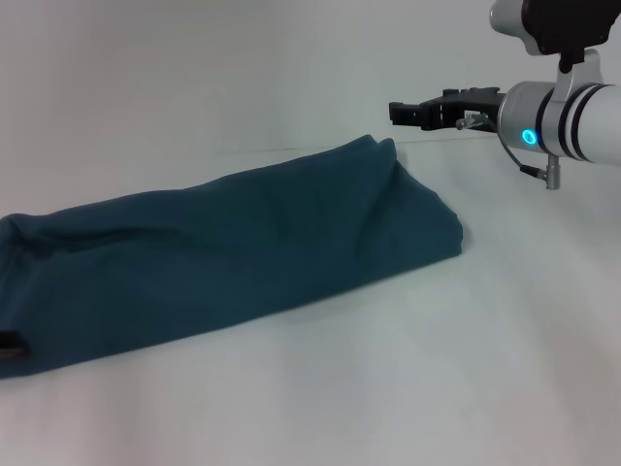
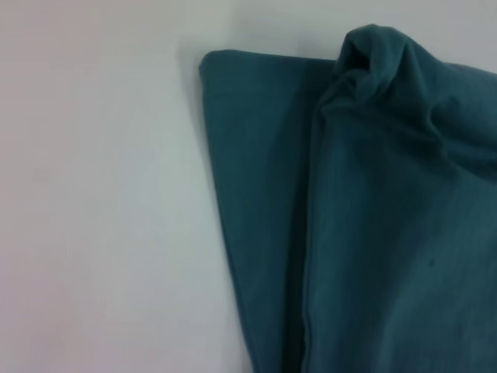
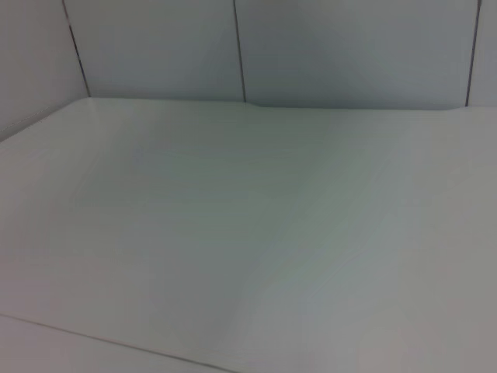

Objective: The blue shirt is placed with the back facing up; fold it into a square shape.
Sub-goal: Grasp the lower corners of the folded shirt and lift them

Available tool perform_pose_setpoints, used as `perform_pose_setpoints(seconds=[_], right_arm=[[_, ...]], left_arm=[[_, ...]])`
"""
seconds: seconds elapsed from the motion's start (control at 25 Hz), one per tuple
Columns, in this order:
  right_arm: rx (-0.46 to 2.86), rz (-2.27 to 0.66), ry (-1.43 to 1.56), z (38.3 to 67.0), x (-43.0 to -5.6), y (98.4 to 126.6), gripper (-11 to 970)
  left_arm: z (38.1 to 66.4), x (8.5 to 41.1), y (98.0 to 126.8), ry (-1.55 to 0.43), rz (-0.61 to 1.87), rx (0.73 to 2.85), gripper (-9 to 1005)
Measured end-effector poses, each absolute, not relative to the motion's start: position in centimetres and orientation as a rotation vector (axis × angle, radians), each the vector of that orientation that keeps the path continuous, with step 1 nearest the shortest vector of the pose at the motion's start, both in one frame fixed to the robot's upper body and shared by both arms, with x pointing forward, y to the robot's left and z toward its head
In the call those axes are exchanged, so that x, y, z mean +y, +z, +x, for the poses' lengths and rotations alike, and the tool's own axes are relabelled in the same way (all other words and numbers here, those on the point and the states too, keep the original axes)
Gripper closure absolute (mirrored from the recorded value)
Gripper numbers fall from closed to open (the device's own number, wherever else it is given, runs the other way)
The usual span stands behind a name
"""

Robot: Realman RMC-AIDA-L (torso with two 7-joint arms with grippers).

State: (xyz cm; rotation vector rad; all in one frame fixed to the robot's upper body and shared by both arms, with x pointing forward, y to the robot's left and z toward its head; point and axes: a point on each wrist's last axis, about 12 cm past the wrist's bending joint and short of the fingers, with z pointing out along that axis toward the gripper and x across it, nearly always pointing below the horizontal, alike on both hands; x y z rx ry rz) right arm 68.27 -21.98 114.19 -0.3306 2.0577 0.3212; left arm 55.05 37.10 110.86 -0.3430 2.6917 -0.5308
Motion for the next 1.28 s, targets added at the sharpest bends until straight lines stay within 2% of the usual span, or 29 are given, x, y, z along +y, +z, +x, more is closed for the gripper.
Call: perform_pose_setpoints(seconds=[0.96,1.28], right_arm=[[2.060,-0.323,0.324,68.2,-22.1,114.1,39],[2.062,-0.321,0.324,68.1,-22.2,114.0,40]], left_arm=[[56.6,34.7,110.1,-0.532,-0.220,2.695,99],[56.8,34.8,110.2,-0.507,-0.200,2.686,378]])
